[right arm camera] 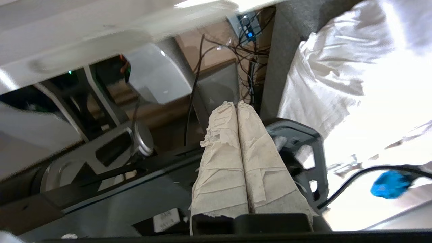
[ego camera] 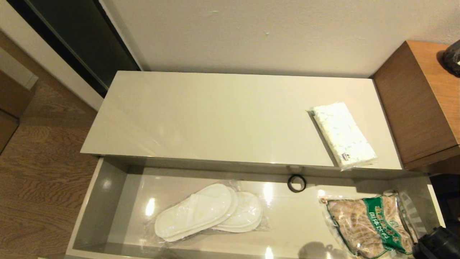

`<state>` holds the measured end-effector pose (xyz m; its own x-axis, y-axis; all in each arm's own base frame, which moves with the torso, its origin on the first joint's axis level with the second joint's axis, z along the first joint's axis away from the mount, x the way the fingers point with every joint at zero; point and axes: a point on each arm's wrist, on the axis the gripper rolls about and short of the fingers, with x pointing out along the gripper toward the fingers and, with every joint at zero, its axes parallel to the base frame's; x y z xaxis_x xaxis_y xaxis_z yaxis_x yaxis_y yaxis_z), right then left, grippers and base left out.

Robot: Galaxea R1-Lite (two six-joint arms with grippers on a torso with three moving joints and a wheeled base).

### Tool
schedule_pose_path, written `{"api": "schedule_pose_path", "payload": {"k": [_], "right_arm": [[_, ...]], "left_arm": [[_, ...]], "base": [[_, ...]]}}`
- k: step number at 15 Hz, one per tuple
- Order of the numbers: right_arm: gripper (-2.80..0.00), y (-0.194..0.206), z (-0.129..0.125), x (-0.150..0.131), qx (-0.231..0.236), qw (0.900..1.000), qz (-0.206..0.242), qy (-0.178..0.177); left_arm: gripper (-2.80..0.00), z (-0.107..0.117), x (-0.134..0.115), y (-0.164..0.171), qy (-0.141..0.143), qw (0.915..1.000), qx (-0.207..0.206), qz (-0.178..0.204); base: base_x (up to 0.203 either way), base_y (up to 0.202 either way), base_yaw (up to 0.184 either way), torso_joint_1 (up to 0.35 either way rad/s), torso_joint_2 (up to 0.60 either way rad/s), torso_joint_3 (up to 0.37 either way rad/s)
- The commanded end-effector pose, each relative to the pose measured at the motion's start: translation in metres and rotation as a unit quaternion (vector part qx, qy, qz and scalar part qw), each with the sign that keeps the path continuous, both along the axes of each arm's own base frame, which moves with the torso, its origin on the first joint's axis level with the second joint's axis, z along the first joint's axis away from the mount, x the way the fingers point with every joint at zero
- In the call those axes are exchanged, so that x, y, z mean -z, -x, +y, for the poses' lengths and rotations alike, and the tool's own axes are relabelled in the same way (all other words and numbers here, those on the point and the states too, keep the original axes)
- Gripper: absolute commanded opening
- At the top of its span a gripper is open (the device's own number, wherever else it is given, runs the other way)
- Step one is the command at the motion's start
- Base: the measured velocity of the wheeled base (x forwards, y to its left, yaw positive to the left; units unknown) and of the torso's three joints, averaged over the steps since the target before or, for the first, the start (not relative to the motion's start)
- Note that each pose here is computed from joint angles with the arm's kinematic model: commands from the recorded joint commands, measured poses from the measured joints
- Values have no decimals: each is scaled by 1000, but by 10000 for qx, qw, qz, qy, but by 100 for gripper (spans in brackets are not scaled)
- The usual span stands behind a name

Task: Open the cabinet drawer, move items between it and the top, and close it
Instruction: Close the drawer

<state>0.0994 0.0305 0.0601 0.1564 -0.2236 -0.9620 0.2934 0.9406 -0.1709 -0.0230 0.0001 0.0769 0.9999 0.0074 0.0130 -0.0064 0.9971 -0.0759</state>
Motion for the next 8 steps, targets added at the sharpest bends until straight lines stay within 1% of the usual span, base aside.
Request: {"api": "schedule_pose_path", "payload": {"k": [1,3,4,6,8], "right_arm": [[-280,-10,10,6,-207,9993,288,106],[-280,-12,23,6,-425,9987,260,93],[-280,-12,30,8,-448,9982,359,146],[-280,-10,47,19,-333,9962,686,414],[-280,-5,62,31,-351,9932,880,682]], "left_arm": [[-280,0,0,0,11,10000,-9,3],[-280,0,0,0,4,10000,-4,4],[-280,0,0,0,4,10000,-1,4],[-280,0,0,0,4,10000,-4,4],[-280,0,0,0,4,10000,-9,4]], "base": [[0,0,0,0,0,0],[0,0,0,0,0,0],[0,0,0,0,0,0],[0,0,0,0,0,0],[0,0,0,0,0,0]]}}
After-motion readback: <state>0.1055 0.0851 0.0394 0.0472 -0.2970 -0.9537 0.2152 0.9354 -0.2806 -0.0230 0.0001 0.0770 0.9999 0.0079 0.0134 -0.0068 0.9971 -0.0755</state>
